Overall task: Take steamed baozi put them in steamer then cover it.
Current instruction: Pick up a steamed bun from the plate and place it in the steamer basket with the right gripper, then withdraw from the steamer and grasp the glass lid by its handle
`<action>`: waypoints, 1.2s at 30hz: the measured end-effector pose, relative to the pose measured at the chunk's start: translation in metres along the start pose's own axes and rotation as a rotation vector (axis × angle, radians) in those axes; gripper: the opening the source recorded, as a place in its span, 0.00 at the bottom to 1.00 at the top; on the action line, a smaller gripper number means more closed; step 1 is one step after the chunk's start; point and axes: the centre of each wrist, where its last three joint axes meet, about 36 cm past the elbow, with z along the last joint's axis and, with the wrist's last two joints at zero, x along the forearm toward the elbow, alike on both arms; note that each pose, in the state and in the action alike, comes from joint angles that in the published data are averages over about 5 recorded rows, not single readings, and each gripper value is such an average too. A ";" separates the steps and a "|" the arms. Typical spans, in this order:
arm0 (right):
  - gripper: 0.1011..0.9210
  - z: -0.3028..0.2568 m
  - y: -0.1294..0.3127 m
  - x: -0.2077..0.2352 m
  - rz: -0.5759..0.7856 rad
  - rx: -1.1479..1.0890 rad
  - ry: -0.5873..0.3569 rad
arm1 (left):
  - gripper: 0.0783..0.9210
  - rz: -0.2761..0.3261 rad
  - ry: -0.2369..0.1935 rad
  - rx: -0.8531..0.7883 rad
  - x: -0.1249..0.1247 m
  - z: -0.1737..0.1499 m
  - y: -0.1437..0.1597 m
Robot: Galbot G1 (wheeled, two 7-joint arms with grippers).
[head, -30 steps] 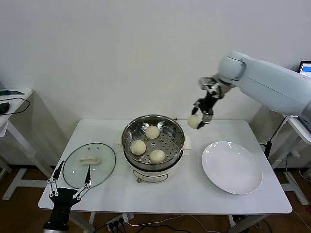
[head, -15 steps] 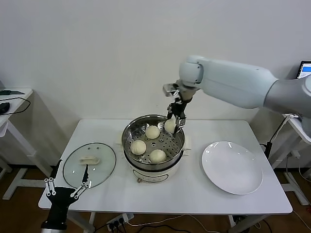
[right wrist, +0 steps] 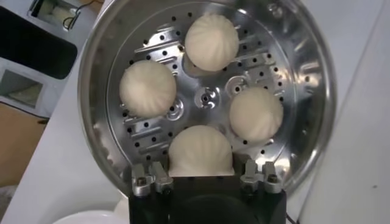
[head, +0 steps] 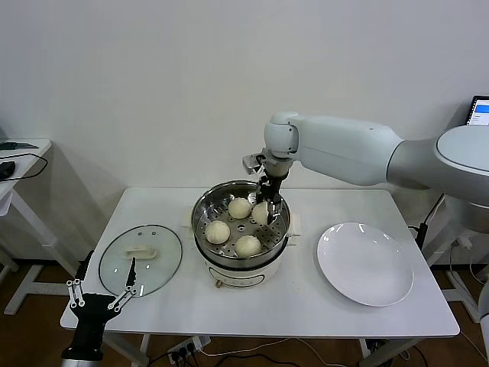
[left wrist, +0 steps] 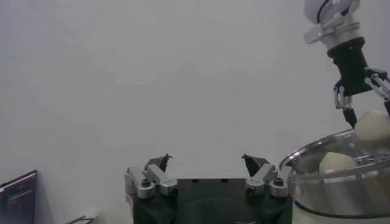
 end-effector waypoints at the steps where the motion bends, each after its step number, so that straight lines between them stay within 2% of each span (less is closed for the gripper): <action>1: 0.69 0.000 0.000 -0.002 -0.002 0.001 0.003 | 0.88 -0.001 0.000 -0.001 0.000 0.000 0.000; 16: 0.71 0.002 0.002 -0.028 -0.022 0.003 0.030 | 0.88 -0.007 -0.002 0.004 -0.001 0.000 -0.001; 19: 0.74 0.002 0.003 -0.032 -0.022 0.001 0.029 | 0.88 -0.010 -0.004 0.002 -0.002 0.000 0.000; 26: 0.87 0.001 0.004 -0.032 -0.016 0.005 0.033 | 0.88 -0.019 -0.006 -0.003 -0.003 0.001 0.003; 36: 0.88 0.004 0.008 -0.009 0.017 0.029 0.005 | 0.88 -0.019 -0.003 -0.002 -0.004 0.004 0.001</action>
